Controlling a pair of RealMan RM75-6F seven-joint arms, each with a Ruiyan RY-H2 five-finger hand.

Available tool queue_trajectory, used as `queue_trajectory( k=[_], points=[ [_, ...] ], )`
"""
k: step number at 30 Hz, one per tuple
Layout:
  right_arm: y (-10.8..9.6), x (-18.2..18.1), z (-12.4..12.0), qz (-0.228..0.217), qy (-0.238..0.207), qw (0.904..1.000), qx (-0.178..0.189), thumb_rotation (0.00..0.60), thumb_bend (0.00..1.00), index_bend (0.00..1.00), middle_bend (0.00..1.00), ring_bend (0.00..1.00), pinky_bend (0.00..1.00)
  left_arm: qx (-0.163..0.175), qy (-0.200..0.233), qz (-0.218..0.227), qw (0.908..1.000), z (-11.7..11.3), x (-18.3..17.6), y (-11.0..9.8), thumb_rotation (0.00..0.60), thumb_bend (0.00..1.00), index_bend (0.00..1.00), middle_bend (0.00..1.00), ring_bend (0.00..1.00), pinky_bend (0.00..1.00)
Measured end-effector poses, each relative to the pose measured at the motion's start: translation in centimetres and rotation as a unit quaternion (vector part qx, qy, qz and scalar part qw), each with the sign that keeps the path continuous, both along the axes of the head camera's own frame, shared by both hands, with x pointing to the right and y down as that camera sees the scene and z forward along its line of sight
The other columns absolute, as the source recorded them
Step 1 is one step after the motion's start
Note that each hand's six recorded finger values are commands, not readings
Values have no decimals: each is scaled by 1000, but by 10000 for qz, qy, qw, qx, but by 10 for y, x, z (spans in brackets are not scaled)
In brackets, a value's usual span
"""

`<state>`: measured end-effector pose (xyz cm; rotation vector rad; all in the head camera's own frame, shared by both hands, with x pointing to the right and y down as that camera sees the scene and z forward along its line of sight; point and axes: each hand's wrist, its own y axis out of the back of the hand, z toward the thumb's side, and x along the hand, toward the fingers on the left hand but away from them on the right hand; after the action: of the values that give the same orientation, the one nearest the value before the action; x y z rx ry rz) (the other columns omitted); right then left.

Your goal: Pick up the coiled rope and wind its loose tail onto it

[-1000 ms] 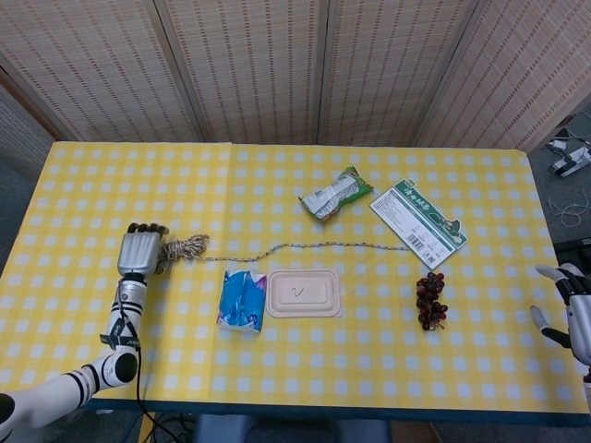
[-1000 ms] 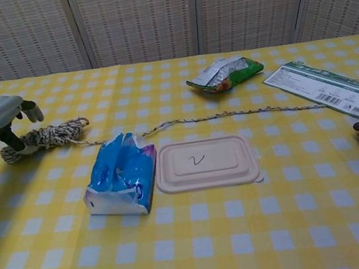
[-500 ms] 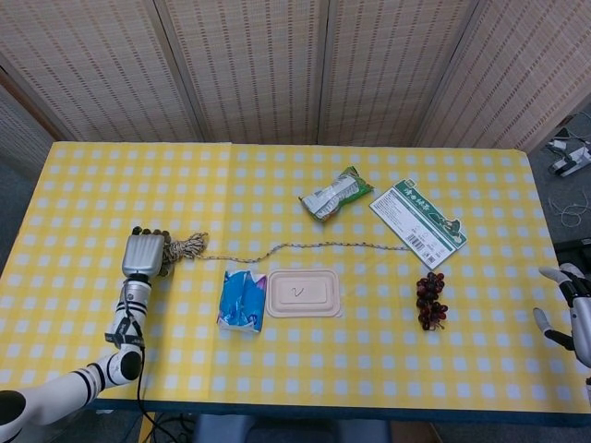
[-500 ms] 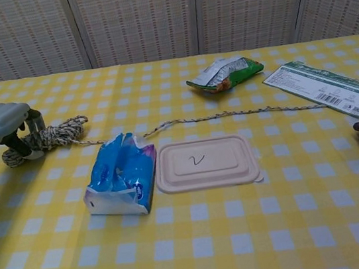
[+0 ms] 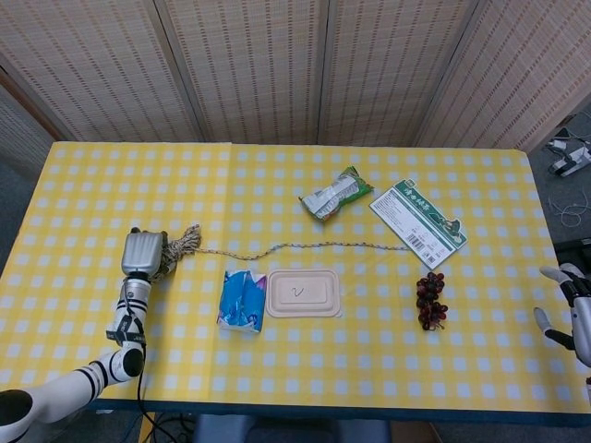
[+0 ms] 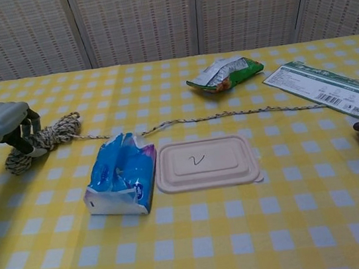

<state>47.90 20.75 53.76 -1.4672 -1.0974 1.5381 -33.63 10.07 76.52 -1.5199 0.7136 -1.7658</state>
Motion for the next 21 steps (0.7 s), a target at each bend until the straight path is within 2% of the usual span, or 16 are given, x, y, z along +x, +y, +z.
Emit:
queue_trajectory(
  k=[5,11,18,21],
  points=[
    [-2,-1,-2,-16,-6,10000,24,600,280,239,298,299,366,164,219,-64,9996,-6,0,-5,566,246,695,718,535,293],
    [-11,-10,-5,-169,-103,9998,30,600,292,239,298,300,366,628,704,-115,9955,-27,0,-19,572,246,709,738,552,326],
    [-34,-33,-5,-580,-287,9979,-71,600,354,261,337,301,366,1389,1579,-208,9774,-72,8,-40,589,246,706,738,554,344],
    [-47,-47,-1,-782,-357,9961,-184,600,364,297,343,303,366,1578,1775,-152,9713,-90,14,-44,571,246,702,738,554,344]
  ],
)
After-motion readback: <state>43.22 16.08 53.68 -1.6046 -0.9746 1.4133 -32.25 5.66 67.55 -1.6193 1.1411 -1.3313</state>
